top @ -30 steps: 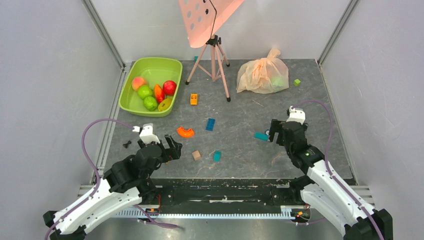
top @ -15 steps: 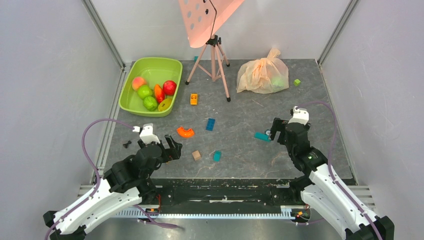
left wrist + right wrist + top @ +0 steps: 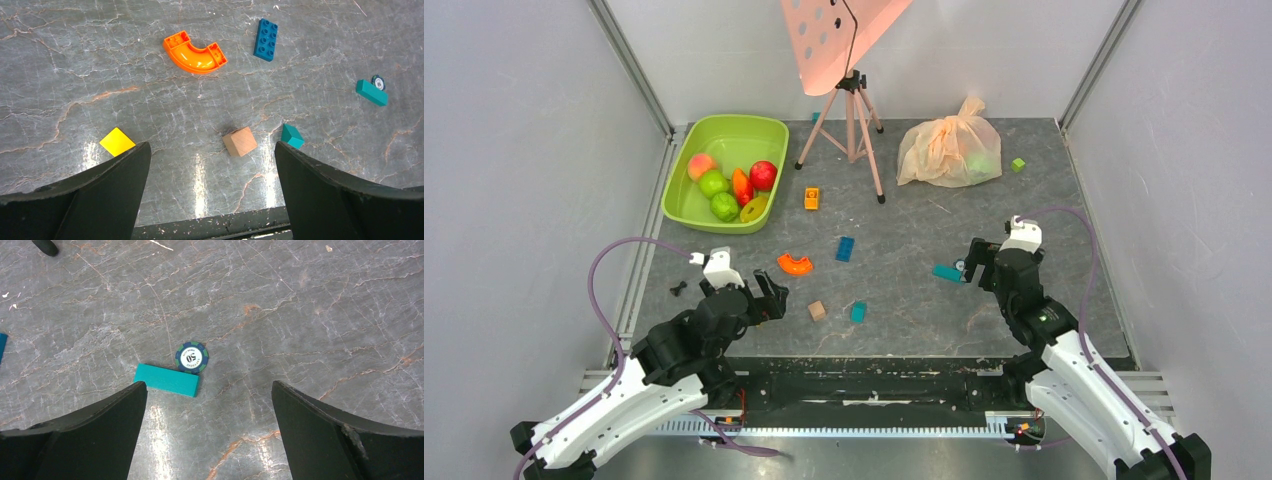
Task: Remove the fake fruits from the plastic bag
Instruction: Pick up the plastic bag at the center of the board.
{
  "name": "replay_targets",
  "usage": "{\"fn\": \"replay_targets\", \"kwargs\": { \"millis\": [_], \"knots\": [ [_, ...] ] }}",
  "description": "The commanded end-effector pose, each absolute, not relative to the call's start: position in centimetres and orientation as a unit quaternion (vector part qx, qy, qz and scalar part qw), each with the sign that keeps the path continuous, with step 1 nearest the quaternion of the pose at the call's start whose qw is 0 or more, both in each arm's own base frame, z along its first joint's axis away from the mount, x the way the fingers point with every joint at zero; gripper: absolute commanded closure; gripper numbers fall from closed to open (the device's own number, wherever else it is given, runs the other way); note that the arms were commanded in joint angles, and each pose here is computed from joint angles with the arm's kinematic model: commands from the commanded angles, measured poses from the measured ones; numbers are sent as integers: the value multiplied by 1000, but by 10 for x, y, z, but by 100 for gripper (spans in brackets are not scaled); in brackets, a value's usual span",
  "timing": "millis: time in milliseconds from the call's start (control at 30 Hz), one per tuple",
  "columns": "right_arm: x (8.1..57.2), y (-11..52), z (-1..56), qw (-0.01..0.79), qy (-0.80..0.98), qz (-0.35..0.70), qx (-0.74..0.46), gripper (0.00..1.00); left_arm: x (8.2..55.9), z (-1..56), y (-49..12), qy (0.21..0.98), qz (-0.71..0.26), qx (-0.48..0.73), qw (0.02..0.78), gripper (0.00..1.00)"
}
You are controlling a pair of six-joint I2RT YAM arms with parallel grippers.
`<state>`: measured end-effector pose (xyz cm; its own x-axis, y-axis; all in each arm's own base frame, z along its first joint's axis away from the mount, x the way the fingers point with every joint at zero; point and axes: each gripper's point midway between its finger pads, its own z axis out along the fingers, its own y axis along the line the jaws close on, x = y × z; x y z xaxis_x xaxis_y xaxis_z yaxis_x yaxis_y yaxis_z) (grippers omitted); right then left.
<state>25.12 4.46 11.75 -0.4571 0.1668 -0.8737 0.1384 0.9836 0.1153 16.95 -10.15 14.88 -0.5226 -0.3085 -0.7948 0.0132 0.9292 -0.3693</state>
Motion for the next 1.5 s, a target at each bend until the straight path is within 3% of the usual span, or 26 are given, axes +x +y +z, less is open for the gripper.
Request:
{"fn": "replay_targets", "kwargs": {
  "millis": [0,567,967,1133,1467],
  "knots": [
    [257,44,127,534,840,19,100,2,175,154,-100,847,-170,-105,492,0],
    [257,52,128,525,846,33,89,2,179,163,-106,849,-165,-95,494,0],
    [260,64,135,516,852,54,68,2,222,200,-152,862,-149,-35,484,0],
    [260,64,130,507,859,47,64,2,241,205,-144,867,-147,-43,474,0],
    [319,64,174,503,862,26,65,2,236,198,-112,878,-130,-50,457,0]
  ]
}}
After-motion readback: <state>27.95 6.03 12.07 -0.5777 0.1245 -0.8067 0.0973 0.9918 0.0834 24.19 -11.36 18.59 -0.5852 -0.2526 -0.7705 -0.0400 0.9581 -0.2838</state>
